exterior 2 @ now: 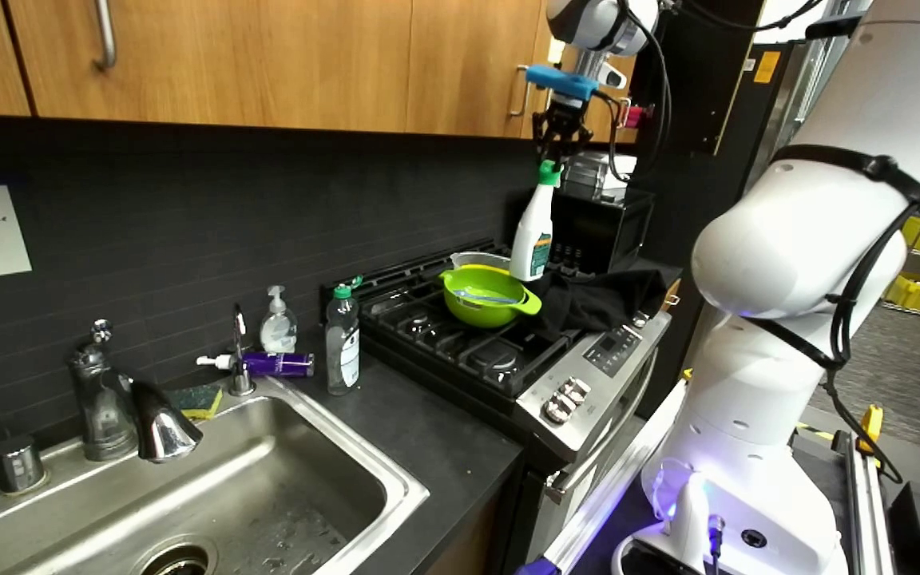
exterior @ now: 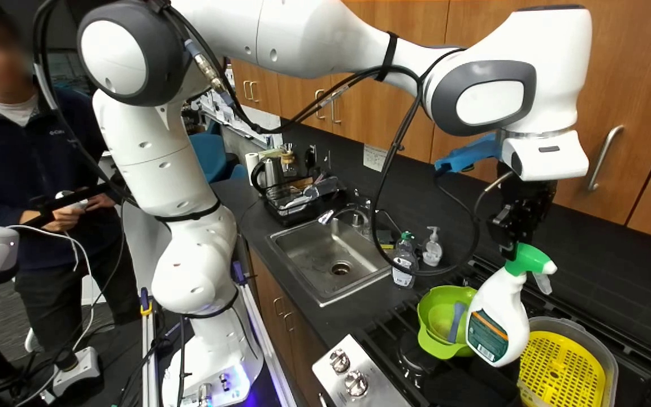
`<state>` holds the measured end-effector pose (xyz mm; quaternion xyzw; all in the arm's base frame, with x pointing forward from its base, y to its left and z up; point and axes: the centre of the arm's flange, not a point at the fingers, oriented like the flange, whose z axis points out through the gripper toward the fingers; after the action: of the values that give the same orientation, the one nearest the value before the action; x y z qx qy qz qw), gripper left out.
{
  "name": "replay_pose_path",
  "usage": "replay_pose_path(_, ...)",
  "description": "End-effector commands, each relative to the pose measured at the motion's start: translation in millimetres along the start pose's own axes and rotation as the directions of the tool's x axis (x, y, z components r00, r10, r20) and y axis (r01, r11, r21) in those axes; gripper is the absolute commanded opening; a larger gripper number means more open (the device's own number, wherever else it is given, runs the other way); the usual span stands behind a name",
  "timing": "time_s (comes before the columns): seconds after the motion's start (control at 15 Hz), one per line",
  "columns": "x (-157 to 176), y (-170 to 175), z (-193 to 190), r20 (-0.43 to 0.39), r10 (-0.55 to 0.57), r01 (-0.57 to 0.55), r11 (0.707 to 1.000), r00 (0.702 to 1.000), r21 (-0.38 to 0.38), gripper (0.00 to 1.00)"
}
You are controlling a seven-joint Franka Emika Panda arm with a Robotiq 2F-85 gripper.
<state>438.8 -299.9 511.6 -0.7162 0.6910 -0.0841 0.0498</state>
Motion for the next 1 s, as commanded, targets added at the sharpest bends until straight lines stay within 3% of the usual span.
replay_pose_path(0.0,22,-15,-11,0.001,0.047,-0.047,0.999,0.999,0.006,0.14)
replay_pose_path(0.93,44,-28,-16,0.049,0.103,-0.107,0.990,0.993,0.092,0.14)
